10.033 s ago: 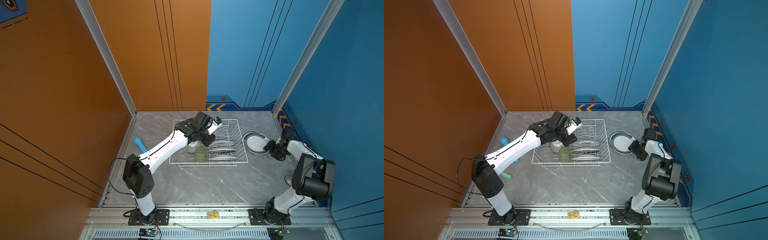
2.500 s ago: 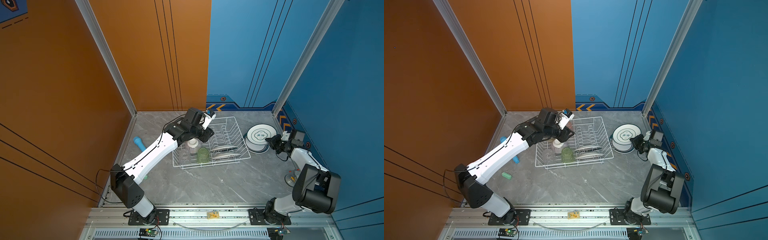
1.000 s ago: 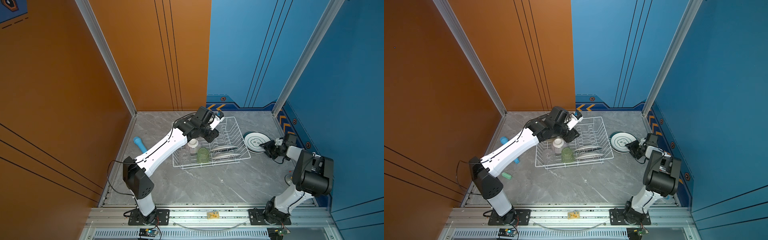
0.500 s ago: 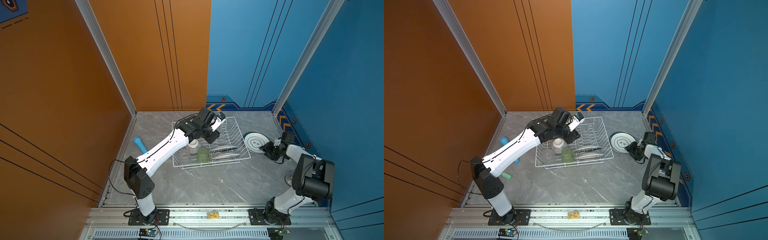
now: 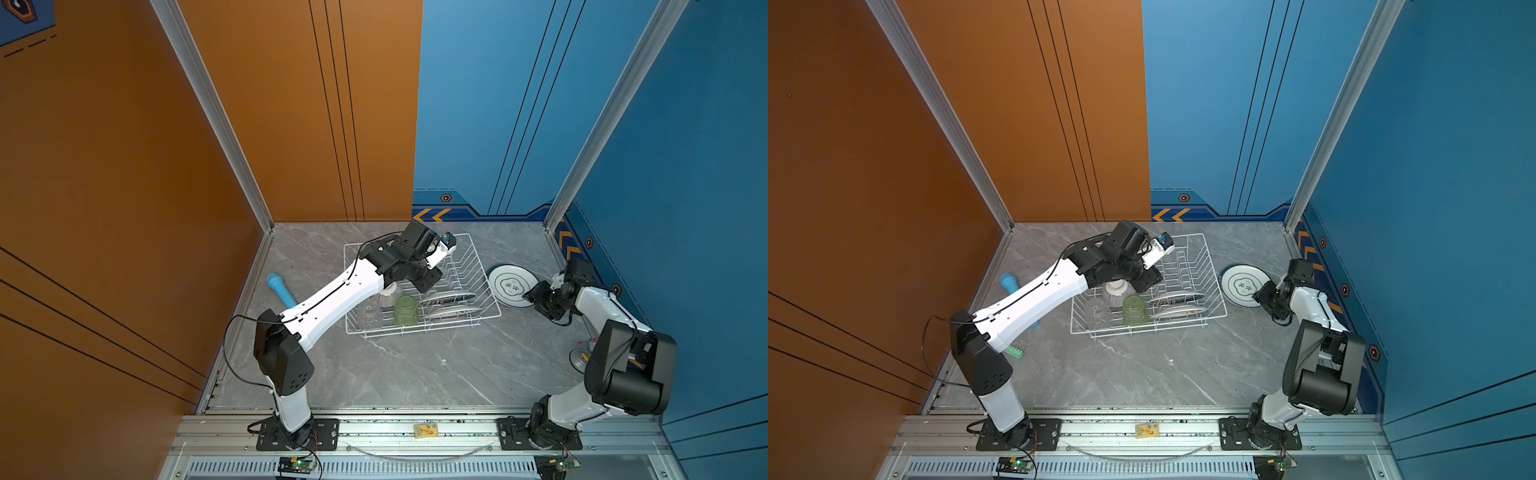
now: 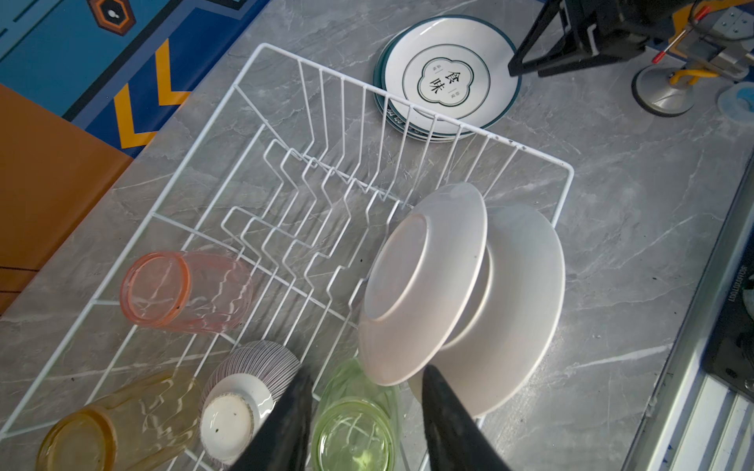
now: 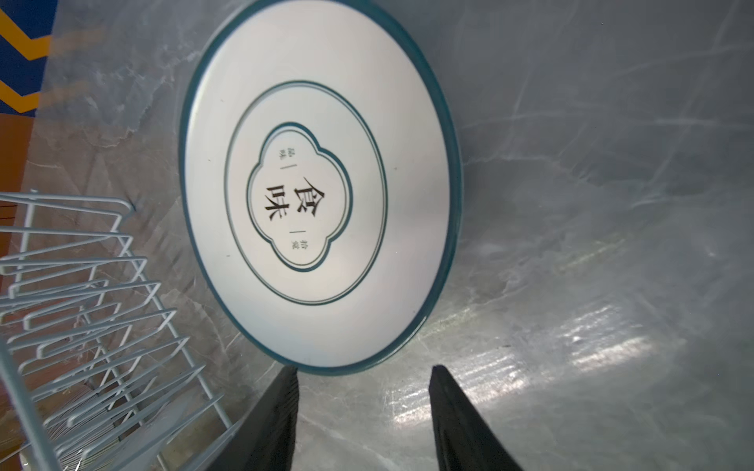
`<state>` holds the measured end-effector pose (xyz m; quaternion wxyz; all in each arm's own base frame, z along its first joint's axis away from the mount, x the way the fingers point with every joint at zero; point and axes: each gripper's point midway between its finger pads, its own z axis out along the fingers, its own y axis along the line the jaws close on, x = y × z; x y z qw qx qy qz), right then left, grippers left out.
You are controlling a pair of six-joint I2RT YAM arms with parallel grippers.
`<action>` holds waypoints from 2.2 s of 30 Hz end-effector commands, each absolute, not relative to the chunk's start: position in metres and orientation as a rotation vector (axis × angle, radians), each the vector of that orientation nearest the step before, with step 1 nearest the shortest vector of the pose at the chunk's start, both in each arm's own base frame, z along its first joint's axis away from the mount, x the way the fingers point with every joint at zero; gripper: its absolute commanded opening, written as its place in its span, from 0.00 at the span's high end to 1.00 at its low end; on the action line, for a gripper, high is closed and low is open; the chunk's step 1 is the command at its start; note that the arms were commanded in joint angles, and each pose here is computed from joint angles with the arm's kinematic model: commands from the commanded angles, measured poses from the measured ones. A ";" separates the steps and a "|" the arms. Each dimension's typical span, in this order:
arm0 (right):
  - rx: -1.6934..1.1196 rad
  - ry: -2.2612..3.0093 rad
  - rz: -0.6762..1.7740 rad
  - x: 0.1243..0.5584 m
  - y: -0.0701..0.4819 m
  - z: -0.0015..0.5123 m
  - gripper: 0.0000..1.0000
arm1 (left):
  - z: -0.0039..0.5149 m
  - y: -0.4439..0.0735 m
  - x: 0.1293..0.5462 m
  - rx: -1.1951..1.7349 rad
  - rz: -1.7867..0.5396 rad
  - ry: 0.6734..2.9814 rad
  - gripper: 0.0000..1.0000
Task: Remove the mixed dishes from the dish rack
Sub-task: 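Lower the white plate onto the plate stack with the right gripper, then open the right gripper and raise it off the stack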
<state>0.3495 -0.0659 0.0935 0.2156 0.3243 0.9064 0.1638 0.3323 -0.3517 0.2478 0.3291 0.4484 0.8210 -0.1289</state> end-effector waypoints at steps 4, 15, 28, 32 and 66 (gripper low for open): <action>0.797 2.420 0.349 0.344 -0.073 0.155 0.45 | 0.231 -0.372 0.323 1.323 -0.267 2.123 0.55; 0.870 2.505 0.113 0.336 -0.103 0.133 0.28 | 0.216 -0.382 0.322 1.419 -0.164 2.109 0.55; 0.879 2.624 0.061 0.365 -0.115 0.095 0.25 | 0.225 -0.369 0.323 1.394 -0.166 2.110 0.55; 0.869 2.658 0.053 0.376 -0.115 0.084 0.25 | 0.230 -0.364 0.323 1.377 -0.169 2.110 0.55; 0.775 2.771 -0.001 0.405 -0.094 0.047 0.23 | 0.231 -0.344 0.325 1.332 -0.151 2.144 0.55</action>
